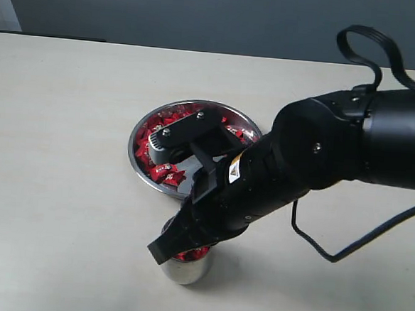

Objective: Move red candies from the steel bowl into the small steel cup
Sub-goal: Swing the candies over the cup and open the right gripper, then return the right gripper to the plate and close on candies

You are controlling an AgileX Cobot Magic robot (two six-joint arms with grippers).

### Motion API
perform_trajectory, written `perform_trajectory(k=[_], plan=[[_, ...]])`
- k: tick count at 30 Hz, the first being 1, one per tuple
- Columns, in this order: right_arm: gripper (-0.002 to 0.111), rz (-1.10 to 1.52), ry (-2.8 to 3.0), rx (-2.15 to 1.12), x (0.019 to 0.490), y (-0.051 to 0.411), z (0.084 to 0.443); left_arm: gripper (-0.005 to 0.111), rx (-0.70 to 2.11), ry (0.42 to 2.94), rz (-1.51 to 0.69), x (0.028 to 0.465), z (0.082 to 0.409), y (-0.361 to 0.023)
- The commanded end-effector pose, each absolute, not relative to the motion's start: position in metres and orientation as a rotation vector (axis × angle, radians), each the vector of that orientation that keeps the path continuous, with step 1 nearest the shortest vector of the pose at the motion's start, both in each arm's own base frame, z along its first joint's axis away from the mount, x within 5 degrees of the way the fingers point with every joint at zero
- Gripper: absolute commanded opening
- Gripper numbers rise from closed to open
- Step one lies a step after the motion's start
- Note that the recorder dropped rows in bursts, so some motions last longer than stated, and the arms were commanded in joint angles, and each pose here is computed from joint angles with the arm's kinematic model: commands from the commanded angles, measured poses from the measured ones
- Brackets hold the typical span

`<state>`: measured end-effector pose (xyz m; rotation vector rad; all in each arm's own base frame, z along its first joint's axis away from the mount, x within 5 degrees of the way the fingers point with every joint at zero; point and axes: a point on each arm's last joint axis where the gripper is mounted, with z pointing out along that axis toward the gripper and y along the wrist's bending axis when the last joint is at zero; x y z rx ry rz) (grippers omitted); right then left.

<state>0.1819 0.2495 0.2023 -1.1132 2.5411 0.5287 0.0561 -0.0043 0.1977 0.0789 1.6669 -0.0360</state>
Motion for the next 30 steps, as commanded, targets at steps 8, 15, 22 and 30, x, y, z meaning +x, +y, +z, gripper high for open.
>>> perform_trajectory(k=[8, 15, 22, 30], plan=[[0.027, 0.514, 2.504, -1.149, 0.184, 0.252, 0.197, 0.002, 0.077, 1.663, -0.037, 0.056, 0.197, -0.004], [0.027, 0.499, 2.38, -1.107, 0.194, 0.255, 0.203, 0.002, 0.077, 1.663, -0.037, 0.056, 0.197, -0.004], [0.027, 0.485, 2.19, -0.832, 0.24, 0.25, 0.211, 0.002, 0.076, 1.661, -0.037, 0.056, 0.197, -0.004], [0.034, 0.423, 2.313, -0.955, 0.283, 0.282, 0.177, 0.002, 0.076, 1.661, -0.037, 0.056, 0.197, -0.004]])
